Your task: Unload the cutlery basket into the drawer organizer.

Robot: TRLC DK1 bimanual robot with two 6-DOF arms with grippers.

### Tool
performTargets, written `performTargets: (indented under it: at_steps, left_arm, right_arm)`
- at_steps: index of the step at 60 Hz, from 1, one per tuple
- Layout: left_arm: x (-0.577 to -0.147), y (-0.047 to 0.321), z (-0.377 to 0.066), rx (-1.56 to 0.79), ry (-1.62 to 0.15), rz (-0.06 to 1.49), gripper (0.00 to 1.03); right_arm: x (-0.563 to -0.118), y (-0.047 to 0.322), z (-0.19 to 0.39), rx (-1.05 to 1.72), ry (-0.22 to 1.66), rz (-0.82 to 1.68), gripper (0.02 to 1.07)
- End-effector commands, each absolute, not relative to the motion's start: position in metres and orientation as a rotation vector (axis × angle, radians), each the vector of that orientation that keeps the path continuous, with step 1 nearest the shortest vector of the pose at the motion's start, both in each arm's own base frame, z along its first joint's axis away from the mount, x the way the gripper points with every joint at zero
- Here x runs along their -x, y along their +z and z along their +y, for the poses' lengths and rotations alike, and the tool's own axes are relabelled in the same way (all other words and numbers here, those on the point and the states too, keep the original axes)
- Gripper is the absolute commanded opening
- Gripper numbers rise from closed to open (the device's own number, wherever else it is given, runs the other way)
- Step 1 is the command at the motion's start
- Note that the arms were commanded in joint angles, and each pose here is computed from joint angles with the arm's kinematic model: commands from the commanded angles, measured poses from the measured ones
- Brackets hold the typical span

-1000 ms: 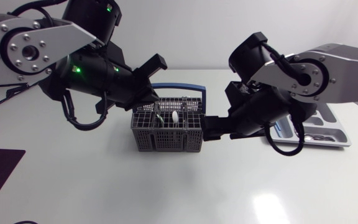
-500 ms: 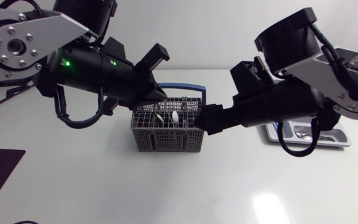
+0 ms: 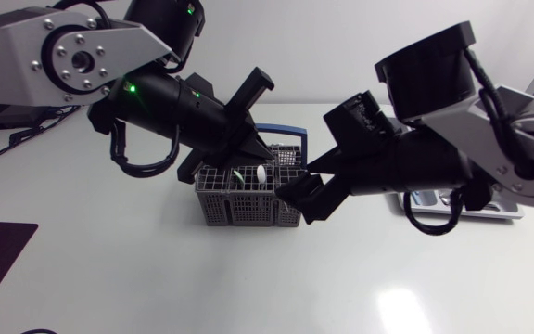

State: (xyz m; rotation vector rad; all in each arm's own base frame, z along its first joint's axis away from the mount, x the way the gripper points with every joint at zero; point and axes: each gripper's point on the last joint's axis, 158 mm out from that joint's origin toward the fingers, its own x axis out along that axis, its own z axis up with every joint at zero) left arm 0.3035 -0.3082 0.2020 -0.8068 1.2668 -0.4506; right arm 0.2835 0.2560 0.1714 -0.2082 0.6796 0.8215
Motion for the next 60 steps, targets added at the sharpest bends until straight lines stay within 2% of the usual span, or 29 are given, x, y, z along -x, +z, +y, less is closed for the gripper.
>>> performTargets:
  at_steps: [1, 5, 15, 21, 23, 24, 30, 40, 57, 60]
  left_arm:
    - [-0.309, 0.212, -0.314, 0.853, -0.449, 1.279, 0.04]
    - [-0.309, 0.212, -0.315, 0.857, -0.454, 1.287, 0.04]
    - [-0.306, 0.211, -0.317, 0.862, -0.461, 1.307, 0.04]
    - [-0.304, 0.212, -0.317, 0.864, -0.465, 1.314, 0.04]
    - [-0.303, 0.211, -0.317, 0.864, -0.465, 1.316, 0.04]
    - [-0.303, 0.211, -0.317, 0.864, -0.466, 1.319, 0.04]
    - [-0.301, 0.209, -0.317, 0.863, -0.467, 1.324, 0.04]
    - [-0.299, 0.21, -0.316, 0.87, -0.471, 1.332, 0.04]
    - [-0.297, 0.208, -0.315, 0.872, -0.467, 1.336, 0.04]
    - [-0.296, 0.209, -0.316, 0.879, -0.47, 1.344, 0.05]
  right_arm:
    - [-0.283, 0.156, 0.258, 0.292, 0.82, 0.657, 0.98]
    - [-0.288, 0.149, 0.259, 0.322, 0.806, 0.642, 0.93]
    - [-0.297, 0.135, 0.264, 0.396, 0.753, 0.61, 0.92]
    - [-0.301, 0.136, 0.267, 0.412, 0.743, 0.583, 0.72]
    - [-0.301, 0.136, 0.268, 0.413, 0.742, 0.577, 0.69]
    - [-0.302, 0.137, 0.268, 0.418, 0.741, 0.569, 0.63]
    - [-0.304, 0.143, 0.269, 0.426, 0.732, 0.533, 0.47]
    - [-0.304, 0.14, 0.272, 0.441, 0.729, 0.53, 0.43]
    - [-0.305, 0.14, 0.275, 0.458, 0.73, 0.509, 0.28]
    - [-0.305, 0.14, 0.275, 0.466, 0.734, 0.502, 0.22]
